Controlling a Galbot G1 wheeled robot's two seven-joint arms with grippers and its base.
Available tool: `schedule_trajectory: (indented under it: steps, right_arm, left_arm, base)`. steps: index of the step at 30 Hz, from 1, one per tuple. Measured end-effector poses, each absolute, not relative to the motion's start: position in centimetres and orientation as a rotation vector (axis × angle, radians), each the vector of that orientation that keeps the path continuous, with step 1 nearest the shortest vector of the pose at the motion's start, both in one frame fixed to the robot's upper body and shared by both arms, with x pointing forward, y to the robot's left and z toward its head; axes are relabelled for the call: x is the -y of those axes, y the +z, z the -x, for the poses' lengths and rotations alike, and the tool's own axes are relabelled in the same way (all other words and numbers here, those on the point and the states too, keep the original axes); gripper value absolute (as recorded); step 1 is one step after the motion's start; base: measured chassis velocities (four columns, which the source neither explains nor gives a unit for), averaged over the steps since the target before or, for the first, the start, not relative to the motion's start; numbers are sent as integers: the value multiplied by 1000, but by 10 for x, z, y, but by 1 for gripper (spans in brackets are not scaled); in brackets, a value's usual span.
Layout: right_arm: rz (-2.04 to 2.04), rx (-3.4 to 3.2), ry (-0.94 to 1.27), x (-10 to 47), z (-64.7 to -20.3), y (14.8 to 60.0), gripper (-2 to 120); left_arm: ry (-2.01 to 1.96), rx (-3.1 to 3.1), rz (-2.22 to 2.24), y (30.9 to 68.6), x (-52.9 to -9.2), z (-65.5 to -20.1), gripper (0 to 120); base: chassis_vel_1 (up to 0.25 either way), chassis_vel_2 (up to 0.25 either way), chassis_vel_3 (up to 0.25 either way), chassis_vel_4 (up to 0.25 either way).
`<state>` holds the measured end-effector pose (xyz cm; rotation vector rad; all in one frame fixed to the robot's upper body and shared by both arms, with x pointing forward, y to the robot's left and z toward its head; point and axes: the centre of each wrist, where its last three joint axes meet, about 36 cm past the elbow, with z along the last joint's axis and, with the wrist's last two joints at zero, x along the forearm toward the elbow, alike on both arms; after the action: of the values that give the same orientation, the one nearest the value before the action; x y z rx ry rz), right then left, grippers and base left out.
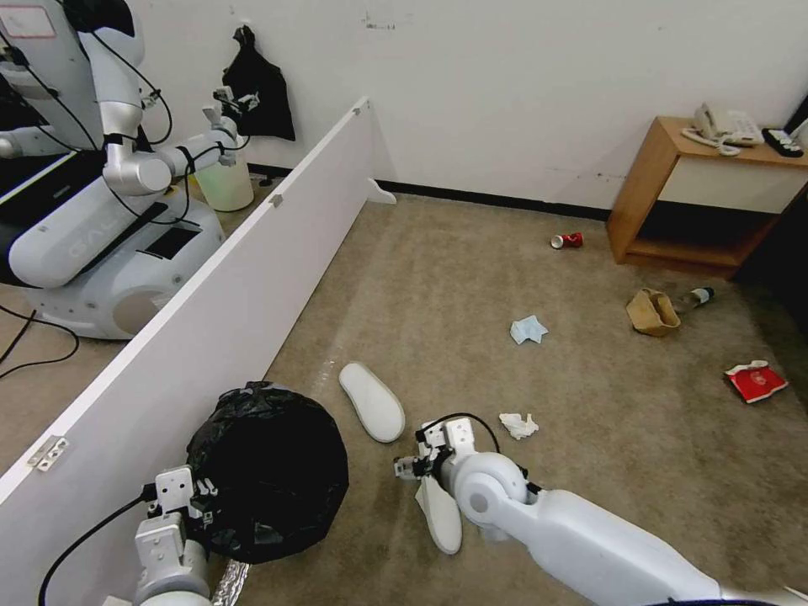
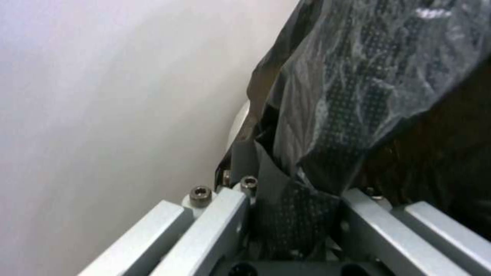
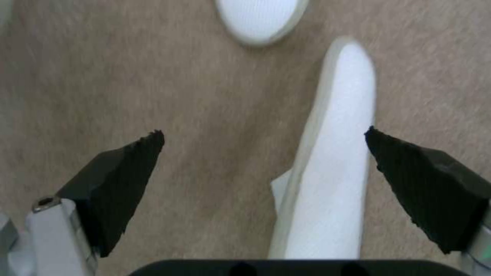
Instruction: Pick up the trash bin, then pick up the garbage from the floor and place it into the trash bin.
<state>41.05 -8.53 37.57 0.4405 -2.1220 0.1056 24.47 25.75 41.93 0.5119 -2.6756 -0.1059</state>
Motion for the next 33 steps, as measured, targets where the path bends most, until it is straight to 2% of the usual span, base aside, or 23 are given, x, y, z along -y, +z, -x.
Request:
schedule_trajectory:
  steps: [11,33]
  right_arm:
    - [-374,2007,257,58,-414,353,100]
    - [-239,1972,244,59,-420,312,100]
  left_arm:
    - [-106,2704,-518,425,-263,-250,1]
    - [-120,2719,-476,423,-274,-258,1]
  base:
    - [0,0,0,0]
    - [0,0,0,0]
